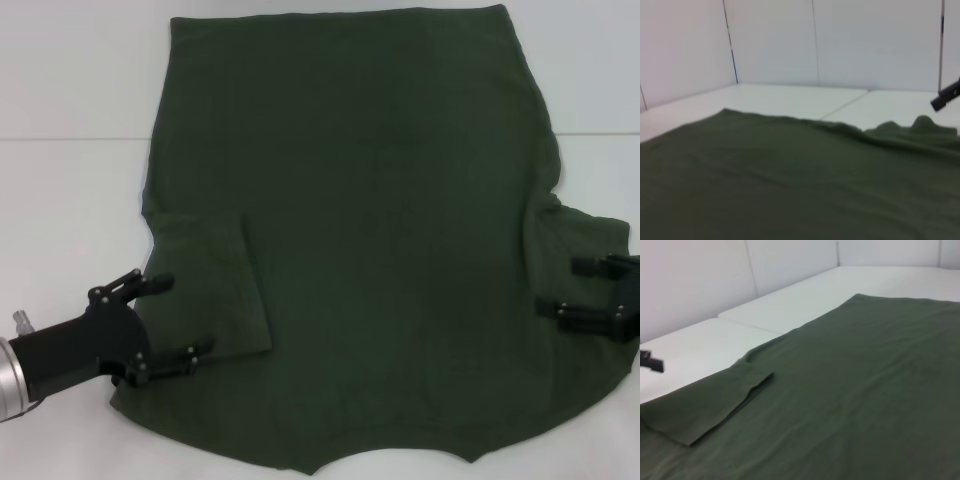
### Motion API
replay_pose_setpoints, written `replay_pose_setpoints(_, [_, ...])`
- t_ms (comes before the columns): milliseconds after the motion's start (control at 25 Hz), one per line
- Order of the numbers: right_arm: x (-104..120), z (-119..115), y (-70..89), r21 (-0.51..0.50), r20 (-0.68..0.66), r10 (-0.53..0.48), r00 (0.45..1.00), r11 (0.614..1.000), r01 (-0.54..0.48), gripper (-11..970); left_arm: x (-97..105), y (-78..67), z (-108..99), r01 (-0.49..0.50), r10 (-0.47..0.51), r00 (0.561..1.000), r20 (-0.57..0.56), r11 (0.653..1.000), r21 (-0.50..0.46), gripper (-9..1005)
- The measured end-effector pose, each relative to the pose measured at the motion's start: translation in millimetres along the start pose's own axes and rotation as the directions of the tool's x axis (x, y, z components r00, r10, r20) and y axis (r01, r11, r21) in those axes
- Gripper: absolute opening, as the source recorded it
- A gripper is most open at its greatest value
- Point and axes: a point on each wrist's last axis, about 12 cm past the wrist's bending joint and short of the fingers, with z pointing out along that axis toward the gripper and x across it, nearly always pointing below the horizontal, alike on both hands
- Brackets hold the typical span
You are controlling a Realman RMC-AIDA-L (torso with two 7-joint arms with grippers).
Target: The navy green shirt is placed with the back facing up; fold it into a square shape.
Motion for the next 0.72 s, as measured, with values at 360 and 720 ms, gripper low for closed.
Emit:
replay_pose_setpoints(360, [-31, -61, -13.5, 0.086, 0.016, 0.247, 0.969, 0.965, -0.247, 913, -5, 6.5, -3, 0.038, -0.036, 0.998, -0.056, 0.999, 0.035, 939])
replay_pose_setpoints(720, [-90, -87, -35.0, 0.356, -0.161, 0.708, 0.687, 0.691, -0.629, 906, -12, 5.5, -1, 0.023, -0.019, 0.999, -0.042, 0.996, 0.085, 940])
